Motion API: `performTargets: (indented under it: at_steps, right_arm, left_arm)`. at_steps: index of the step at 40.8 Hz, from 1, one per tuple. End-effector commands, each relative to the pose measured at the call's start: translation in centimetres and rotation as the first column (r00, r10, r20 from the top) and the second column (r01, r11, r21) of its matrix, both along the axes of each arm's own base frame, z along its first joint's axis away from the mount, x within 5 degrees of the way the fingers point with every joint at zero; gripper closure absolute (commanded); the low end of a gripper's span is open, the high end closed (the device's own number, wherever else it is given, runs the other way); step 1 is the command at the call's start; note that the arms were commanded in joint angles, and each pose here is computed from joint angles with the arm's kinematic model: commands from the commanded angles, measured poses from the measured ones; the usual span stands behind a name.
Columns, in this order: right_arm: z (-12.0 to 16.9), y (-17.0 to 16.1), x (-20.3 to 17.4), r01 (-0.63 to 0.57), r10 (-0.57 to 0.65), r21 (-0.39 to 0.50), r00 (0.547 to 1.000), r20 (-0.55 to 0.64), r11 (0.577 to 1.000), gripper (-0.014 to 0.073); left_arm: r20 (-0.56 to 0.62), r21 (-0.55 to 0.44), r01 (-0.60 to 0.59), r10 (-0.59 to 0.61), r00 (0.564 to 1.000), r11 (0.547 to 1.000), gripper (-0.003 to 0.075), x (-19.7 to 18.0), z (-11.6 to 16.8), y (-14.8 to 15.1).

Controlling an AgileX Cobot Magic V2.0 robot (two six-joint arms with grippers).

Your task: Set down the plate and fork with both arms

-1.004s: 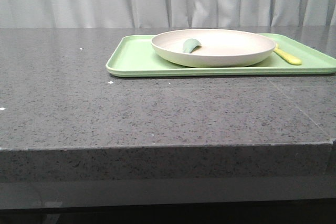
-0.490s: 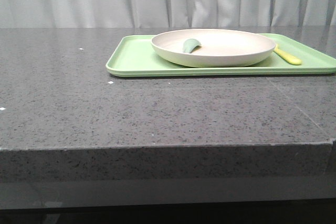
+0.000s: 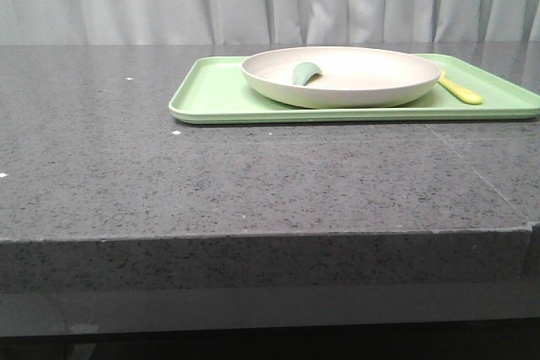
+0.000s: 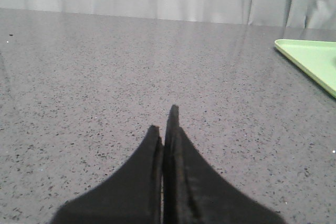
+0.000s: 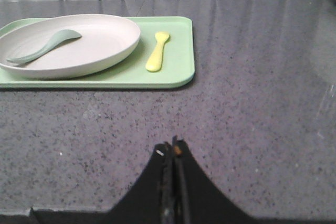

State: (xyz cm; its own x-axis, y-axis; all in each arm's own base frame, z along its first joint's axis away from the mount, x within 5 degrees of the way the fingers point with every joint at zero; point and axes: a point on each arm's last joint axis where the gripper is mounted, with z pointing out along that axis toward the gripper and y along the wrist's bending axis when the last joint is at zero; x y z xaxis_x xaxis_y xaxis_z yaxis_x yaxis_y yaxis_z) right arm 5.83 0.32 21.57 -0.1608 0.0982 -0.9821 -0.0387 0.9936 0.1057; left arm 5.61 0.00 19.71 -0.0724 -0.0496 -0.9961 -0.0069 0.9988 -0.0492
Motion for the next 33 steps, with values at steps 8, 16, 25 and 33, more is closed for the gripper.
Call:
performTargets:
  at_steps: [8,16,25,33]
  right_arm:
    - [-2.1,-0.3,-0.3,0.059,-0.065,0.056,0.991,0.116,0.997,0.0708]
    - [-2.0,-0.3,-0.3,0.060,-0.065,0.046,0.990,0.123,0.997,0.0708]
    - [-2.0,-0.3,-0.3,0.059,-0.064,0.046,0.990,0.123,0.997,0.0708]
    - [-2.0,-0.3,-0.3,0.059,-0.064,0.046,0.990,0.123,0.997,0.0708]
  left_arm:
    - [0.108,-0.015,-0.003,0.005,0.994,1.000,0.0738,-0.1,0.9,0.0]
    - [0.108,-0.015,-0.003,0.005,0.994,1.000,0.0738,-0.1,0.9,0.0]
    - [0.108,-0.015,-0.003,0.005,0.994,1.000,0.0738,-0.1,0.9,0.0]
    - [0.108,-0.015,-0.003,0.005,0.994,1.000,0.0738,-0.1,0.9,0.0]
